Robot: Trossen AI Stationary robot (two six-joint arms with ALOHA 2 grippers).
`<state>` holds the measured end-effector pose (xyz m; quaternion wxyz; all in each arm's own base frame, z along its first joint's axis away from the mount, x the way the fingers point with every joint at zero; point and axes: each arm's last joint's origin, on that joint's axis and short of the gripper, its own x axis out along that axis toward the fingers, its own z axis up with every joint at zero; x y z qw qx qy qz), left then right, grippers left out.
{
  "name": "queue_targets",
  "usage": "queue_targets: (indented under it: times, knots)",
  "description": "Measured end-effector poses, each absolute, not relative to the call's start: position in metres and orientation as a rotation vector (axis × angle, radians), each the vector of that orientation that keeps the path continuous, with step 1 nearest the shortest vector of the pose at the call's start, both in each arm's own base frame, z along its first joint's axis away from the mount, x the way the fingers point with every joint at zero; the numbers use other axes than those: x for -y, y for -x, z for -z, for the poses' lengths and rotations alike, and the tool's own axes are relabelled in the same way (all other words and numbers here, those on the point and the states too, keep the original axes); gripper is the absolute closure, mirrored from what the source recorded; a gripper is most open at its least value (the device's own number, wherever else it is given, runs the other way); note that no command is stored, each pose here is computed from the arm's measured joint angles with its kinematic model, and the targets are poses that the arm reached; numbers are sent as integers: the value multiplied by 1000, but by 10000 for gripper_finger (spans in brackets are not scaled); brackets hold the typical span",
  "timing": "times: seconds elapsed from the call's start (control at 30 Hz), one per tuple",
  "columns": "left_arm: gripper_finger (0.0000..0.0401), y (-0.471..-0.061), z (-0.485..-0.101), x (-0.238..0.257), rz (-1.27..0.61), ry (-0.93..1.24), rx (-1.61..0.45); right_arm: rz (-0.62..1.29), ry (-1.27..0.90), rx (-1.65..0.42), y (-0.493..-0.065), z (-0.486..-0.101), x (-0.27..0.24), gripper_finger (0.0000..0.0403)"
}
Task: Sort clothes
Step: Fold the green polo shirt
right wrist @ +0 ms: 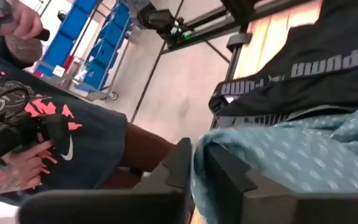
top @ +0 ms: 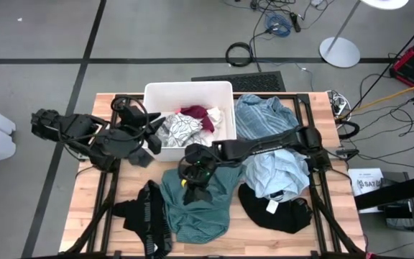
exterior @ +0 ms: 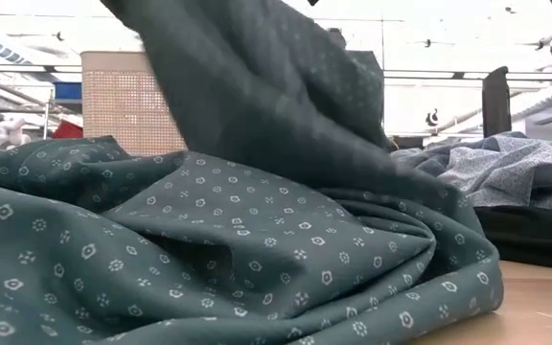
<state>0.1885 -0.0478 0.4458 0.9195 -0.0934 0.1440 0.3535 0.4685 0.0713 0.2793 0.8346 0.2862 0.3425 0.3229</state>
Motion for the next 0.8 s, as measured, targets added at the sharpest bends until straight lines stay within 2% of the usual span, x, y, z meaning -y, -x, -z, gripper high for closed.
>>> queue_targets:
  times: [0.23, 0.33, 0.53, 0.8]
  knots:
    - [292, -189, -446, 48, -716, 143, -317, -628, -636, -739, -466, -285, -62, 268]
    - [292, -189, -446, 48, -714, 139, -319, -560, -630, -754, -458, -293, -57, 248]
    - [292, -188, -446, 48, -712, 126, -324, -356, -521, -734, -432, -325, -53, 252]
    - [292, -189, -446, 45, -729, 116, -323, -231, -530, -1123, -373, -333, -56, 272]
